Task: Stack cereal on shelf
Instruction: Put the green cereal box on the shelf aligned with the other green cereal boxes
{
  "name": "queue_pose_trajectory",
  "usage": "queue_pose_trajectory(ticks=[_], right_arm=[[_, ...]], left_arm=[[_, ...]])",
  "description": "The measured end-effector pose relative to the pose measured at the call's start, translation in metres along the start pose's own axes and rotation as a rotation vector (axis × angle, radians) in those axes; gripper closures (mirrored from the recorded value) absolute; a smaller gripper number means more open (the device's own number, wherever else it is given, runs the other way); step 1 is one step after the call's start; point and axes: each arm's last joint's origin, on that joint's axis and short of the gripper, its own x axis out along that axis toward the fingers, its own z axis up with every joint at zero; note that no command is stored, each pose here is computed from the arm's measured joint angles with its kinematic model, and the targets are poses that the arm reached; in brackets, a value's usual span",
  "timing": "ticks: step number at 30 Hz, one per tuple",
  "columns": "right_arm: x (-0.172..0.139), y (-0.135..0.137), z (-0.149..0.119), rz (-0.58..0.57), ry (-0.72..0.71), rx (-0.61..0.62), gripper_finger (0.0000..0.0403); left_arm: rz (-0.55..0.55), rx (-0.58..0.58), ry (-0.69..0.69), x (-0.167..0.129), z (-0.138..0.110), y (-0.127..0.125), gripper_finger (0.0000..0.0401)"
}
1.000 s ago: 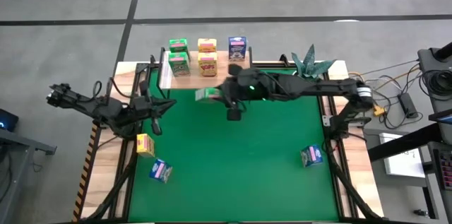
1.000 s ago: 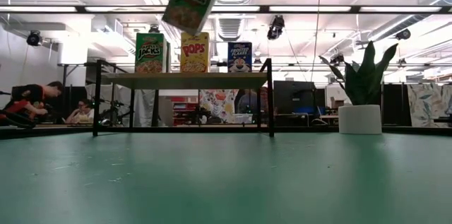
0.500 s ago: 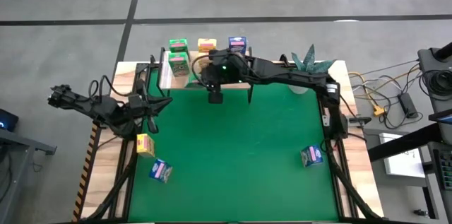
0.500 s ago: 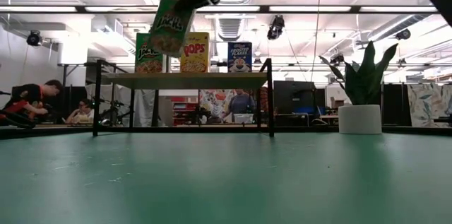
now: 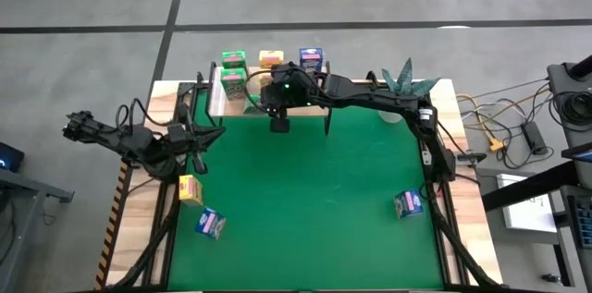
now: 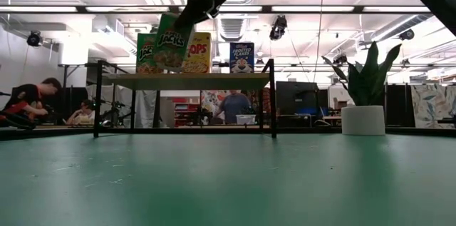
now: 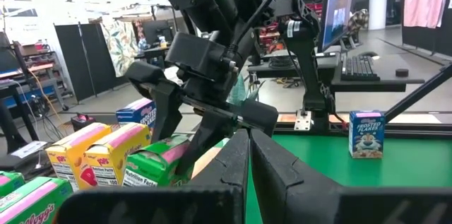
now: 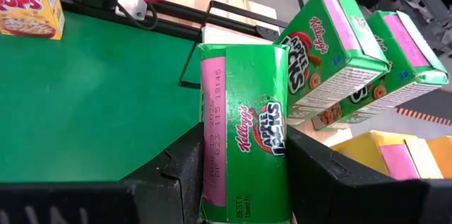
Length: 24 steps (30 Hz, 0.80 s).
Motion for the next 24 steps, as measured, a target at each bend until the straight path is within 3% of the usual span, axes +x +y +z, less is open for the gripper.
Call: queue_pose_trajectory(ticks=[6, 15, 24], right_arm=[[-0.0001, -0.0011, -0.0006, -0.005, 0.003, 0.001, 0.0248], [0.0003, -0.007, -0.003, -0.021, 0.004, 0.019, 0.0205], [0.0003, -0.009, -0.0015, -0.033, -0.016, 0.028, 0.0202]], left_arm=[[0.0, 0.0, 0.0, 0.0, 0.0, 0.0, 0.0401], [0.0, 0.001, 0.0, 0.0, 0.0, 0.0, 0.0401], [0.0, 0.007, 0.0, 0.0, 0.0, 0.0, 0.0401]])
